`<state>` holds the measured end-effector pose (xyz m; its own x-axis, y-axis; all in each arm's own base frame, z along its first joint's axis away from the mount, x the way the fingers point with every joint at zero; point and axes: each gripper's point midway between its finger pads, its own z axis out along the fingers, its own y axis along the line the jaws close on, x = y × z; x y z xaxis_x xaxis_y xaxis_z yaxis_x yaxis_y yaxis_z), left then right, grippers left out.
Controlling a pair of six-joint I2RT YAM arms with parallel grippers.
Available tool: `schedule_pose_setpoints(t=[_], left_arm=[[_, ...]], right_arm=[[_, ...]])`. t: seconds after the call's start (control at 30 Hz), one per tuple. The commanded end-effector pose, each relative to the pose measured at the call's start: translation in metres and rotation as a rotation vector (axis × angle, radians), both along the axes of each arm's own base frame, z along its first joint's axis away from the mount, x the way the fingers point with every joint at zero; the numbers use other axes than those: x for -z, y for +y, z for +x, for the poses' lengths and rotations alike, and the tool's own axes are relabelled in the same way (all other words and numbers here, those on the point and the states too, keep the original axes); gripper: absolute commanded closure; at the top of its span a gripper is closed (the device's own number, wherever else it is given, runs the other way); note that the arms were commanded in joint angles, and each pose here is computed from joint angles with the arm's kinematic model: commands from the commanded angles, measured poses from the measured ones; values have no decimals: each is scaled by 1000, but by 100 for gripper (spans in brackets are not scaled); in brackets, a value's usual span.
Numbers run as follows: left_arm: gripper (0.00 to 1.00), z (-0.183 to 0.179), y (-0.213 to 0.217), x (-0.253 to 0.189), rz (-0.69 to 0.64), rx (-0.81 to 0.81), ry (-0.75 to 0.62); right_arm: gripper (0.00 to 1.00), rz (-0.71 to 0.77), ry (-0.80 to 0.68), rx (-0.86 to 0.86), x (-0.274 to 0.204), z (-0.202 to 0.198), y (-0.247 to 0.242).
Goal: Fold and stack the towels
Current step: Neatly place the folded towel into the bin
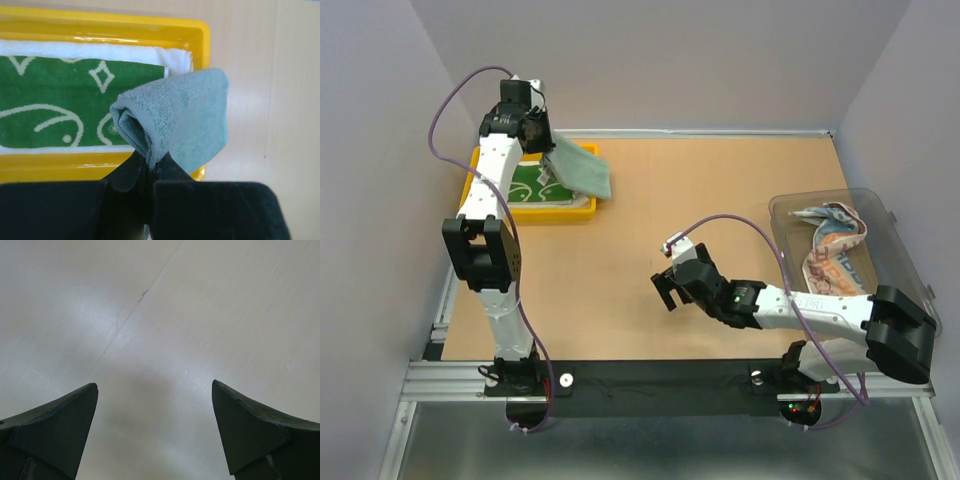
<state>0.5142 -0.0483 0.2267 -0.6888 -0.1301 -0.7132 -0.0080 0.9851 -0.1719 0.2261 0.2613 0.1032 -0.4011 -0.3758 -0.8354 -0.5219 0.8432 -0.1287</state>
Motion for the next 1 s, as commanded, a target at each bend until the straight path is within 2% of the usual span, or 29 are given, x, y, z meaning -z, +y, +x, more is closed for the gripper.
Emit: schedule_pose_setpoints(t=[0.0,0.17,0.23,0.4,0.77,0.97], left_arm=[[100,1,11,-28,33,72,-52],[100,0,17,-28,61,115,-53],[100,3,36,-26,77,85,-50],[100,8,46,-7,111,73,-5],[100,28,62,-9,177,46,-94],[100,29,75,9,172,9,-82]], right_arm=[[0,20,-33,16,-19,12,9],[0,14,-31,19,-18,12,9],[0,12,-25,13,-16,12,11],[0,-3,-14,9,-11,11,11],[0,-18,-4,10,-5,11,11],[0,-36,0,10,-1,11,9]])
